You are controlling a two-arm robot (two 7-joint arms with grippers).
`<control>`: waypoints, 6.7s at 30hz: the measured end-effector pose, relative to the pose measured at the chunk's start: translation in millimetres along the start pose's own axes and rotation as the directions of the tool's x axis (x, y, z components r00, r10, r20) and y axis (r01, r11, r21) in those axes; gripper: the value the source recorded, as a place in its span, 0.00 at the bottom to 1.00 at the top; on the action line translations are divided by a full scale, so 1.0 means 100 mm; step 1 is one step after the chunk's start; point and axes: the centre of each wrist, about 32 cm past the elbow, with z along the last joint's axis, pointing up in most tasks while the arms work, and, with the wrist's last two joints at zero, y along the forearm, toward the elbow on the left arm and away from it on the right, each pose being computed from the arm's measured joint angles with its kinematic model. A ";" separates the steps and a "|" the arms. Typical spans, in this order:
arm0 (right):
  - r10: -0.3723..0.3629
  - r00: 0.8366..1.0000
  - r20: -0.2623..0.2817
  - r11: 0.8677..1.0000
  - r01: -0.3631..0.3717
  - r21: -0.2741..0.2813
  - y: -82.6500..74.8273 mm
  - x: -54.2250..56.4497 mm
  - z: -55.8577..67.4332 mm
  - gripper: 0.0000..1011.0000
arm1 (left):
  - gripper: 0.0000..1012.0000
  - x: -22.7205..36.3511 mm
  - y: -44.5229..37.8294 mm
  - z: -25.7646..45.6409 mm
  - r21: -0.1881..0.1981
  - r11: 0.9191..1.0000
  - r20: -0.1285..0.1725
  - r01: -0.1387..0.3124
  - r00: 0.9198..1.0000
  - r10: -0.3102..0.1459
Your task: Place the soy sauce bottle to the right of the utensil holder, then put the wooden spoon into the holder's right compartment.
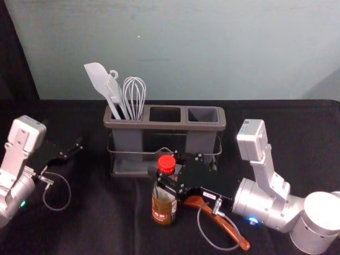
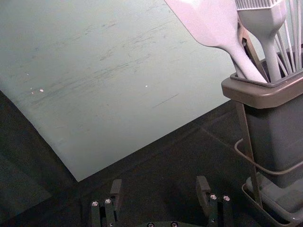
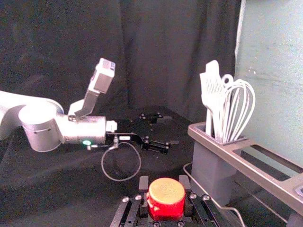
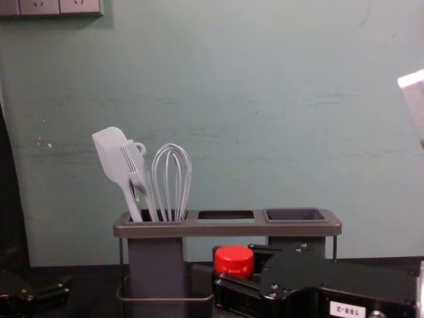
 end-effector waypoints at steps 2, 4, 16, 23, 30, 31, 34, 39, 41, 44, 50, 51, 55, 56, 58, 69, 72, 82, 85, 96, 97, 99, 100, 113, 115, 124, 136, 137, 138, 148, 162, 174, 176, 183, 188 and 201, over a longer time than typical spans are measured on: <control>0.002 1.000 0.006 1.000 -0.002 0.009 -0.02 -0.02 0.02 0.38 | 1.00 0.000 0.000 0.000 0.000 1.000 0.000 0.000 1.000 0.000; 0.003 1.000 0.013 1.000 -0.003 0.019 -0.05 -0.04 0.05 0.38 | 1.00 0.000 0.000 0.000 0.000 1.000 0.000 0.000 1.000 0.000; -0.057 0.994 0.098 0.998 0.057 -0.001 -0.45 -0.15 0.25 0.38 | 1.00 0.000 0.000 0.000 0.000 1.000 0.000 0.000 1.000 0.000; -0.165 0.982 0.089 0.985 0.169 -0.040 -0.94 -0.07 0.23 0.38 | 1.00 0.000 0.000 0.000 0.000 1.000 0.000 0.000 1.000 0.000; -0.268 0.961 0.075 0.961 0.272 -0.058 -1.27 0.02 0.16 0.38 | 1.00 0.000 0.000 0.000 0.000 1.000 0.000 0.000 1.000 0.000; -0.290 0.954 0.075 0.954 0.294 -0.060 -1.33 0.05 0.15 0.38 | 1.00 0.000 0.000 0.000 0.000 1.000 0.000 0.000 1.000 0.000; -0.318 0.945 0.075 0.945 0.322 -0.059 -1.39 0.09 0.14 0.38 | 1.00 0.000 0.000 0.000 0.000 1.000 0.000 0.000 1.000 0.000; -0.346 0.936 0.072 0.935 0.350 -0.053 -1.43 0.14 0.13 0.38 | 1.00 0.000 0.000 0.000 0.000 1.000 0.000 0.000 1.000 0.000; -0.357 0.931 0.072 0.931 0.361 -0.052 -1.42 0.18 0.14 0.38 | 1.00 0.000 0.000 0.000 0.000 1.000 0.000 0.000 1.000 0.000; -0.368 0.927 0.072 0.927 0.372 -0.048 -1.40 0.23 0.14 0.38 | 1.00 0.000 0.000 0.000 0.000 1.000 0.000 0.000 1.000 0.000; -0.379 0.922 0.076 0.923 0.382 -0.044 -1.34 0.34 0.17 0.38 | 1.00 0.000 0.000 0.000 0.000 1.000 0.000 0.000 1.000 0.000; -0.379 0.922 0.075 0.923 0.383 -0.043 -1.33 0.36 0.17 0.38 | 1.00 0.000 0.000 0.000 0.000 1.000 0.000 0.000 1.000 0.000; -0.384 0.921 0.066 0.921 0.387 -0.039 -1.26 0.45 0.17 0.38 | 1.00 0.000 0.000 0.000 0.000 1.000 0.000 0.000 1.000 0.000; -0.385 0.921 0.064 0.921 0.388 -0.038 -1.25 0.47 0.17 0.38 | 1.00 0.000 0.000 0.000 0.000 1.000 0.000 0.000 1.000 0.000; -0.388 0.920 0.055 0.920 0.391 -0.040 -1.19 0.55 0.18 0.38 | 1.00 0.000 0.000 0.000 0.000 1.000 0.000 0.000 1.000 0.000; -0.399 0.916 0.045 0.915 0.401 -0.048 -0.98 0.78 0.20 0.38 | 1.00 0.000 0.000 0.000 0.000 1.000 0.000 0.000 1.000 0.000; -0.400 0.915 0.044 0.914 0.402 -0.052 -0.90 0.83 0.19 0.38 | 1.00 0.000 0.000 0.000 0.000 1.000 0.000 0.000 1.000 0.000; -0.412 0.910 0.049 0.908 0.415 -0.061 -0.75 0.92 0.12 0.38 | 1.00 0.000 0.000 0.000 0.000 1.000 0.000 0.000 1.000 0.000; -0.415 0.908 0.054 0.906 0.418 -0.064 -0.72 0.96 0.10 0.38 | 1.00 0.000 0.000 0.000 0.000 1.000 0.000 0.000 1.000 0.000; -0.411 0.910 0.062 0.907 0.414 -0.073 -0.67 1.00 0.05 0.38 | 1.00 0.000 0.000 0.000 0.000 1.000 0.000 0.000 1.000 0.000; -0.410 0.910 0.061 0.907 0.414 -0.073 -0.67 1.00 0.05 0.38 | 1.00 0.000 0.000 0.000 0.000 1.000 0.000 0.000 1.000 0.000; -0.407 0.912 0.058 0.909 0.410 -0.072 -0.66 1.00 0.03 0.38 | 1.00 0.000 0.000 0.000 0.000 1.000 0.000 0.000 1.000 0.000; -0.406 0.912 0.057 0.909 0.410 -0.072 -0.66 1.00 0.03 0.38 | 1.00 0.000 0.000 0.000 0.000 1.000 0.000 0.000 1.000 0.000; -0.410 0.911 0.045 0.909 0.412 -0.059 -0.67 1.01 -0.01 0.38 | 1.00 0.000 0.000 0.000 0.000 1.000 0.000 0.000 1.000 0.000; -0.410 0.911 0.046 0.909 0.412 -0.059 -0.67 1.01 -0.01 0.38 | 1.00 0.000 0.000 0.000 0.000 1.000 0.000 0.000 1.000 0.000; -0.409 0.911 0.046 0.910 0.411 -0.060 -0.67 1.00 0.00 0.38 | 1.00 0.000 0.000 0.000 0.000 1.000 0.000 0.000 1.000 0.000; -0.408 0.912 0.048 0.910 0.411 -0.061 -0.67 1.00 0.00 0.71 | 1.00 0.000 0.000 0.000 0.000 1.000 0.000 0.000 1.000 0.000; -0.408 0.912 0.048 0.910 0.411 -0.061 -0.67 1.00 0.00 0.73 | 1.00 0.000 0.000 0.000 0.000 1.000 0.000 0.000 1.000 0.000; -0.408 0.912 0.048 0.910 0.411 -0.061 -0.67 1.00 0.00 0.78 | 1.00 0.000 0.000 0.000 0.000 1.000 0.000 0.000 1.000 0.000; -0.409 0.911 0.047 0.910 0.411 -0.061 -0.67 1.00 0.00 0.99 | 1.00 0.000 0.000 0.000 0.000 1.000 0.000 0.000 1.000 0.000; -0.439 0.893 0.097 0.895 0.444 -0.045 -0.73 0.93 0.11 0.99 | 1.00 0.000 0.000 0.000 0.000 1.000 0.000 0.000 1.000 0.000; -0.448 0.879 0.162 0.894 0.444 0.068 -0.97 0.73 0.25 0.99 | 1.00 0.000 0.000 0.000 0.000 1.000 0.000 0.000 1.000 0.000; -0.449 0.878 0.164 0.894 0.442 0.080 -1.01 0.70 0.26 0.99 | 1.00 0.000 0.000 0.000 0.000 1.000 0.000 0.000 1.000 0.000; -0.422 0.887 0.187 0.906 0.414 0.085 -1.12 0.50 0.40 0.99 | 1.00 0.000 0.000 0.000 0.000 1.000 0.000 0.000 1.000 0.000; -0.374 0.903 0.213 0.926 0.376 0.035 -1.10 0.33 0.53 0.99 | 1.00 0.000 0.000 0.000 0.000 1.000 0.000 0.000 1.000 0.000; -0.232 0.962 0.141 0.896 0.268 -0.355 -0.66 0.01 0.95 0.99 | 1.00 0.000 0.000 0.000 0.000 1.000 0.000 0.000 1.000 0.000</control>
